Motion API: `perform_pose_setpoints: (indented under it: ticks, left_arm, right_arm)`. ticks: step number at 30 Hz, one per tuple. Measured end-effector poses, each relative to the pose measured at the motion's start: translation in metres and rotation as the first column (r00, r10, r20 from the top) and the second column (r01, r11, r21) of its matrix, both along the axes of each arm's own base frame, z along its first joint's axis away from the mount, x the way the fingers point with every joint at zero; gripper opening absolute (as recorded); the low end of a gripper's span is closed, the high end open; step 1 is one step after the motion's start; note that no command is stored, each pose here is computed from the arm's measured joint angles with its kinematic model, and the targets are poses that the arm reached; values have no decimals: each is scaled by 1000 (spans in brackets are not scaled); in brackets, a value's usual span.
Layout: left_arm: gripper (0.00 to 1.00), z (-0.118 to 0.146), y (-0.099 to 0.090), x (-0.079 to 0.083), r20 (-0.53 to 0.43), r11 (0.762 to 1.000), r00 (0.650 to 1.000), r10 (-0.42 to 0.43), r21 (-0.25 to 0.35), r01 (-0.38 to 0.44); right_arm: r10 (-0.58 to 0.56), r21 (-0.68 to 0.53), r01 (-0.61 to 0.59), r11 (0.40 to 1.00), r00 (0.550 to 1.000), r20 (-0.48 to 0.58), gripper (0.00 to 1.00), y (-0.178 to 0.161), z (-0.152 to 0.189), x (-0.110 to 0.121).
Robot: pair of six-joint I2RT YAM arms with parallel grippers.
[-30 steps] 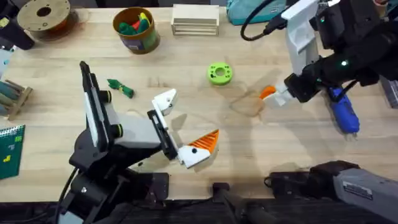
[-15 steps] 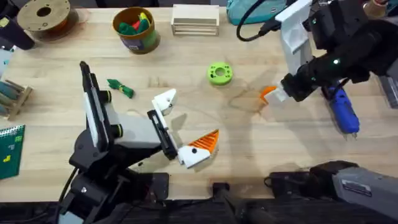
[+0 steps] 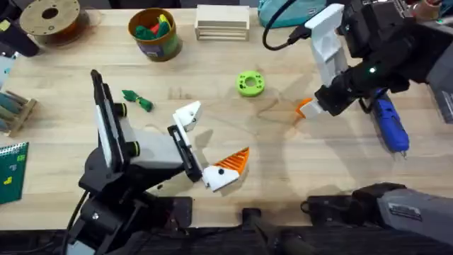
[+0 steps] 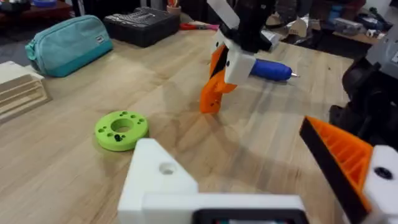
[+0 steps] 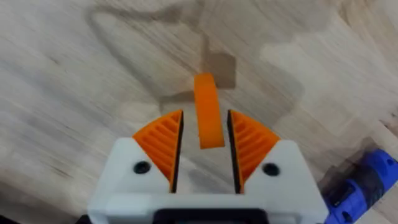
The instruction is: Pick up the gripper from the table and insert it into the empty holder that is missing its gripper. Then pick up a screw, insert it into the mounting hole, and use the screwdriver to tighten it. Finally, clean up the table by picking up the vegetable and placing it into the bucket.
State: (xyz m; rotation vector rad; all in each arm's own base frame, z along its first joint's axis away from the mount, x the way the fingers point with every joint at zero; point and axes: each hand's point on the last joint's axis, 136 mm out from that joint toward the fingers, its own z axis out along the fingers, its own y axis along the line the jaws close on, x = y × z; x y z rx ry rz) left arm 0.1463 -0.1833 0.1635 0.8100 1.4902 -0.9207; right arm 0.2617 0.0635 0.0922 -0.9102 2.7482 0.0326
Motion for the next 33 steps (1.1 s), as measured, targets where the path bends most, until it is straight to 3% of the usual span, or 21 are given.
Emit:
perform_pose_setpoints:
  ticks: [8, 11, 12, 21, 27, 28, 29, 31, 32, 33]
  left_arm:
    - [985, 0, 0, 0, 0, 1000, 1000, 0, 0, 0]
    - [985, 0, 0, 0, 0, 1000, 1000, 0, 0, 0]
    - [985, 0, 0, 0, 0, 1000, 1000, 0, 0, 0]
    - [985, 0, 0, 0, 0, 1000, 1000, 0, 0, 0]
    - [985, 0, 0, 0, 0, 1000, 1000, 0, 0, 0]
    - [985, 0, 0, 0, 0, 1000, 1000, 0, 0, 0]
    - [985, 0, 0, 0, 0, 1000, 1000, 0, 0, 0]
    - [985, 0, 0, 0, 0, 1000, 1000, 0, 0, 0]
    - [985, 0, 0, 0, 0, 1000, 1000, 0, 0, 0]
    - [985, 0, 0, 0, 0, 1000, 1000, 0, 0, 0]
  right_arm:
    - [-2, -9, 2, 1000, 1000, -3, 403, -2, 0, -1]
    - [-3, -12, 3, 1000, 1000, -2, 213, -2, 0, -1]
    - [-7, -14, 7, 1000, 1000, 2, 20, -3, 1, 0]
    - [-27, -4, 27, 1000, 999, 28, 21, -3, 9, 1]
    - [-108, 84, 94, 992, 976, 188, 20, 0, 67, 9]
    - [-173, 203, 124, 971, 954, 246, 20, 3, 94, 4]
    - [-265, 487, 114, 866, 930, 254, 20, 26, 111, 5]
    - [-272, 606, 94, 790, 939, 209, 20, 44, 104, 6]
    - [-267, 757, 115, 644, 960, 81, 20, 71, 86, 2]
    - [-232, 833, 208, 512, 968, -98, 20, 94, 69, -12]
